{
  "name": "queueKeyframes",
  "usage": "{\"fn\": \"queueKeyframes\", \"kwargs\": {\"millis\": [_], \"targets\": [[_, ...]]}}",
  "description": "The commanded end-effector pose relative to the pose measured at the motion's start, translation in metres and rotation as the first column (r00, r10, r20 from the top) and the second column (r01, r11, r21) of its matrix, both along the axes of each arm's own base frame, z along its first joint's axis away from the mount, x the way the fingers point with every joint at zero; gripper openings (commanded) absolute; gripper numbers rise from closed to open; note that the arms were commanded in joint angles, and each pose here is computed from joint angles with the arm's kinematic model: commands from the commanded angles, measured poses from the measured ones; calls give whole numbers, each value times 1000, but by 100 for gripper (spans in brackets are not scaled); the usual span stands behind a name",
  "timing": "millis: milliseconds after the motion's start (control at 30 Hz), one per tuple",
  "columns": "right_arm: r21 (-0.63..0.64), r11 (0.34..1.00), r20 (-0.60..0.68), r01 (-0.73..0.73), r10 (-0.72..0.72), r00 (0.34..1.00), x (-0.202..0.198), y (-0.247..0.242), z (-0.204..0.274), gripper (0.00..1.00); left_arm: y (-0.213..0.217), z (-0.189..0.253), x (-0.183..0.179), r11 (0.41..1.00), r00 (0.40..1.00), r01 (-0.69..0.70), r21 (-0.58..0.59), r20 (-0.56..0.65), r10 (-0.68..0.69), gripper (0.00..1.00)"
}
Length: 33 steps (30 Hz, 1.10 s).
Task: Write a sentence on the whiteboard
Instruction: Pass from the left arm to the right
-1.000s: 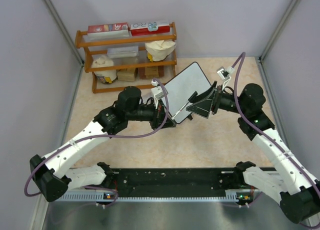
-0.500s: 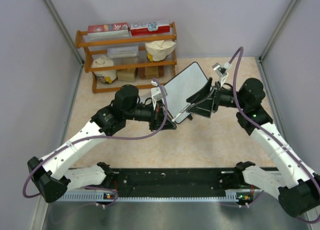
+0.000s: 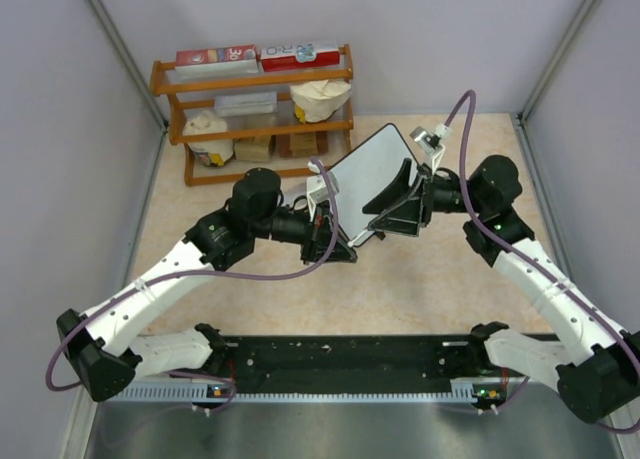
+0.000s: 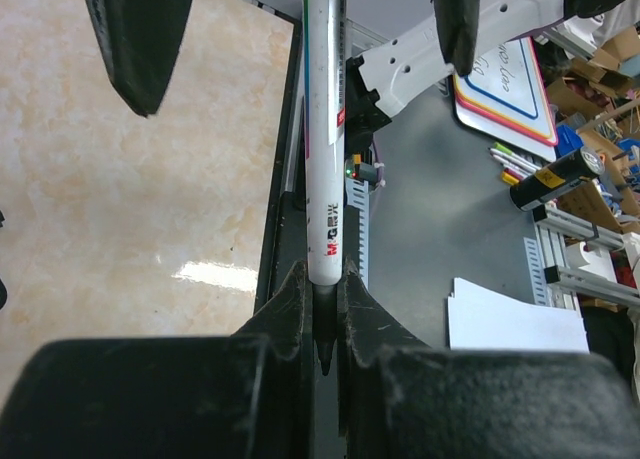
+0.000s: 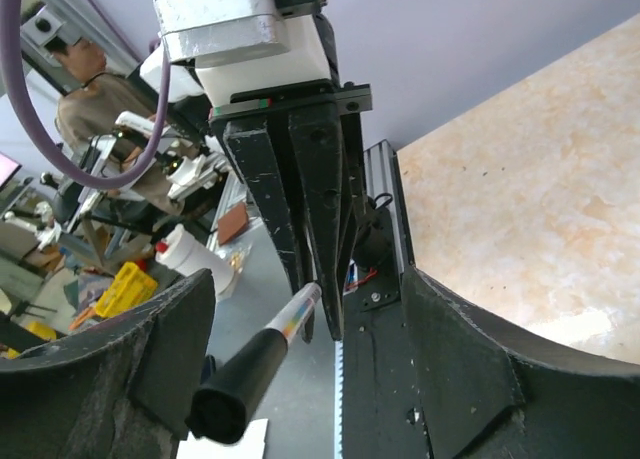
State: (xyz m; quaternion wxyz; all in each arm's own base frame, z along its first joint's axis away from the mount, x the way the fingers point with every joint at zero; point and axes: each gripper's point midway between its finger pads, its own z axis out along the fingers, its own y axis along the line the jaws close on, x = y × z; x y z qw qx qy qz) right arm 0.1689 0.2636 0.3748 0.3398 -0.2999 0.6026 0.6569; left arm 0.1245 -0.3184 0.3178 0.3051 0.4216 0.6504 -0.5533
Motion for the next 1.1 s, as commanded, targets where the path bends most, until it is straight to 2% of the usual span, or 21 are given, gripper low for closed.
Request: {"fn": "queueKeyframes", "kwargs": {"millis": [0, 100, 200, 300, 500, 700, 833, 900, 967, 1067], "targets": [[5, 999, 97, -47, 46, 994, -15, 4, 15, 72, -6, 22, 1, 998, 999, 15, -59, 52, -12, 0], [-22, 999, 87, -35, 36, 996, -15, 4, 8, 66, -6, 21, 2, 998, 999, 6, -56, 49, -3, 0], [-36, 999, 85, -27, 30, 996, -16, 3, 3, 51, -7, 18, 2, 999, 999, 5, -50, 42, -3, 0], [-50, 999, 76, -12, 16, 997, -14, 3, -1, 41, -6, 16, 5, 999, 999, -4, -45, 44, 6, 0], [-42, 999, 67, -9, 12, 998, -14, 4, -1, 32, -6, 9, 3, 999, 1000, -3, -32, 26, 4, 0], [-40, 999, 64, -19, 21, 998, -14, 4, -2, 30, -8, 5, 4, 1000, 1000, 0, -26, 19, 1, 0], [-34, 999, 63, -36, 39, 997, -15, 5, -1, 40, -10, 2, 4, 1000, 1000, 6, -20, 12, -5, 0], [-35, 999, 56, -35, 37, 998, -15, 5, -2, 42, -10, 1, 4, 1000, 1000, 5, -20, 11, -5, 0], [-38, 998, 48, -47, 48, 998, -15, 5, -4, 42, -11, -1, 4, 1000, 1000, 10, -15, 0, -10, 0], [-42, 998, 46, -50, 51, 998, -15, 5, -6, 33, -11, -3, 4, 1000, 1000, 8, -11, -1, -8, 0]]}}
